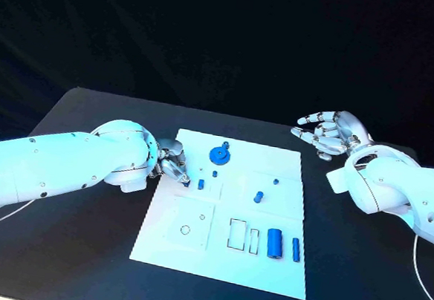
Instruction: Assemble the parts on the task board
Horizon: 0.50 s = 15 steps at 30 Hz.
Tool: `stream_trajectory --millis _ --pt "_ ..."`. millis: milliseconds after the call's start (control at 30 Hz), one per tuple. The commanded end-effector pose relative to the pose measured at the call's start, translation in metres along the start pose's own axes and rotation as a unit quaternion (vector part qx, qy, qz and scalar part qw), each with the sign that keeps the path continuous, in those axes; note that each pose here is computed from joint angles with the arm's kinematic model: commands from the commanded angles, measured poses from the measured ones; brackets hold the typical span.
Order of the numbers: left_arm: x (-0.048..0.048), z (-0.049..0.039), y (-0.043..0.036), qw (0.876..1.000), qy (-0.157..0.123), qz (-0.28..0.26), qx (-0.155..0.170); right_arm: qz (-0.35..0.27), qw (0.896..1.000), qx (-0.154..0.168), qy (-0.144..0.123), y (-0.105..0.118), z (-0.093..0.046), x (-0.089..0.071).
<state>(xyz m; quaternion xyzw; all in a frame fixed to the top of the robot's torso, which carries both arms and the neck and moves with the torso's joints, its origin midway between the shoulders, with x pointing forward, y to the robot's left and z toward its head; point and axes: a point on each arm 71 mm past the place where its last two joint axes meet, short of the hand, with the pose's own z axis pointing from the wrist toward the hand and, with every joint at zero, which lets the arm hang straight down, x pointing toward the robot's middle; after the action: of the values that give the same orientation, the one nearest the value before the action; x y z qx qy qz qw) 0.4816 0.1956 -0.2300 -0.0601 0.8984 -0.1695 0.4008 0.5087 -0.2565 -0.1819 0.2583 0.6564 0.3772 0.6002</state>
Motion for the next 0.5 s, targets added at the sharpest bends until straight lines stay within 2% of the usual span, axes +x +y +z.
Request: stream_trajectory --millis 33,500 --pt "0.0049 0.0005 0.0006 1.000 0.009 0.011 -0.006 -0.003 1.000 -0.006 0.006 0.0008 -0.0003 0.0015" --pt "0.0076 0.0000 -0.0015 0.999 0.022 0.027 -0.005 -0.002 1.000 -0.005 0.007 0.0004 -0.0005 0.0016"
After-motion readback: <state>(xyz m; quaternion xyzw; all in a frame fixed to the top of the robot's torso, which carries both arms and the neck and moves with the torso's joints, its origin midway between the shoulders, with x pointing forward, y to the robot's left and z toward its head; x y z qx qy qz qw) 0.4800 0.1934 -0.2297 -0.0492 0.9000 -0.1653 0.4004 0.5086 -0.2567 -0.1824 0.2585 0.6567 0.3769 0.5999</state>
